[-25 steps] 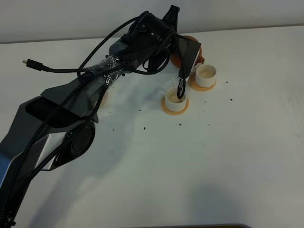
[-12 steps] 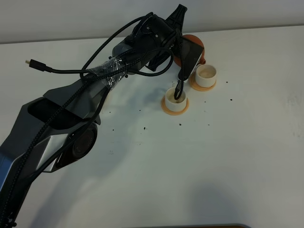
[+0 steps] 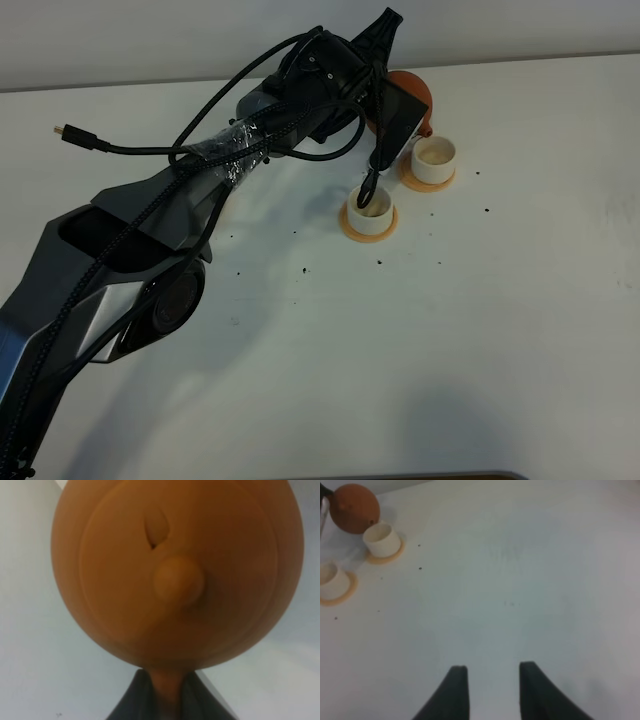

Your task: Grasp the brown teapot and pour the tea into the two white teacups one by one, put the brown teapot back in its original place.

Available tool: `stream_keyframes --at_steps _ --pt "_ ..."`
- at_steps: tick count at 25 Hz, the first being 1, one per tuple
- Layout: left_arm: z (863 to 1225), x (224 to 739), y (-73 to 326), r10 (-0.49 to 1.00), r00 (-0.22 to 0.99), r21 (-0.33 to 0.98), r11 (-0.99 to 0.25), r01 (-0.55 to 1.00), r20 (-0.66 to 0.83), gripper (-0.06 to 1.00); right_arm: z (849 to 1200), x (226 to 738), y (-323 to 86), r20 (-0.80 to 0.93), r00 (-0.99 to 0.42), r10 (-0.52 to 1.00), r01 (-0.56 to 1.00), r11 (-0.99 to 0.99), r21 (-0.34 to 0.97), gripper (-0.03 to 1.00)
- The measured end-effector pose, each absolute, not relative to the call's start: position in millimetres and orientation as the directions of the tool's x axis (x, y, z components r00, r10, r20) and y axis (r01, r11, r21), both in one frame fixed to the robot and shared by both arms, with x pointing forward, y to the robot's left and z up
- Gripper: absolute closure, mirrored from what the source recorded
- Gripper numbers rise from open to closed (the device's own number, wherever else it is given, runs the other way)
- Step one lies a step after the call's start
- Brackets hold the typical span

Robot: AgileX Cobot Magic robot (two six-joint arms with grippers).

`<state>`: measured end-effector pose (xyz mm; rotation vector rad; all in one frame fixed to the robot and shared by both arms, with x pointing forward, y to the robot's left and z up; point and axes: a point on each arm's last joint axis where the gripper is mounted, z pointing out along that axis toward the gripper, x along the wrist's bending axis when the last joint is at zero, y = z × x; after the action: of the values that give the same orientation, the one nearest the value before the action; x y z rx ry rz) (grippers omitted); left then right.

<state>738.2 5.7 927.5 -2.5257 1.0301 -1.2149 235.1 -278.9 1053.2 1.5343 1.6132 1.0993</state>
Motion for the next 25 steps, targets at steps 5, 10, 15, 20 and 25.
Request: stream_keyframes --at_steps 5,10,15,20,25 --pt "929.1 739.2 3.9 -0.658 0.399 -0.426 -0.734 -0.529 0.639 0.83 1053.2 235.1 -278.9 0.092 -0.107 0.99 0.448 -0.035 0.893 0.73" --pt "929.8 739.7 3.1 -0.667 0.382 -0.435 -0.724 -0.535 0.64 0.83 1053.2 235.1 -278.9 0.092 -0.107 0.99 0.448 -0.035 0.893 0.73" --pt "930.5 740.1 2.5 -0.693 0.351 -0.462 -0.697 -0.548 0.629 0.83 1053.2 235.1 -278.9 0.092 -0.107 0.99 0.448 -0.035 0.893 0.73" --pt "932.4 741.1 0.5 -0.718 0.301 -0.491 -0.665 -0.563 0.627 0.83 1053.2 235.1 -278.9 0.092 -0.107 0.99 0.448 -0.035 0.893 0.73" --pt "932.4 741.2 0.1 -0.738 0.28 -0.51 -0.641 -0.573 0.614 0.83 1053.2 235.1 -278.9 0.092 -0.107 0.99 0.448 -0.035 0.893 0.73"
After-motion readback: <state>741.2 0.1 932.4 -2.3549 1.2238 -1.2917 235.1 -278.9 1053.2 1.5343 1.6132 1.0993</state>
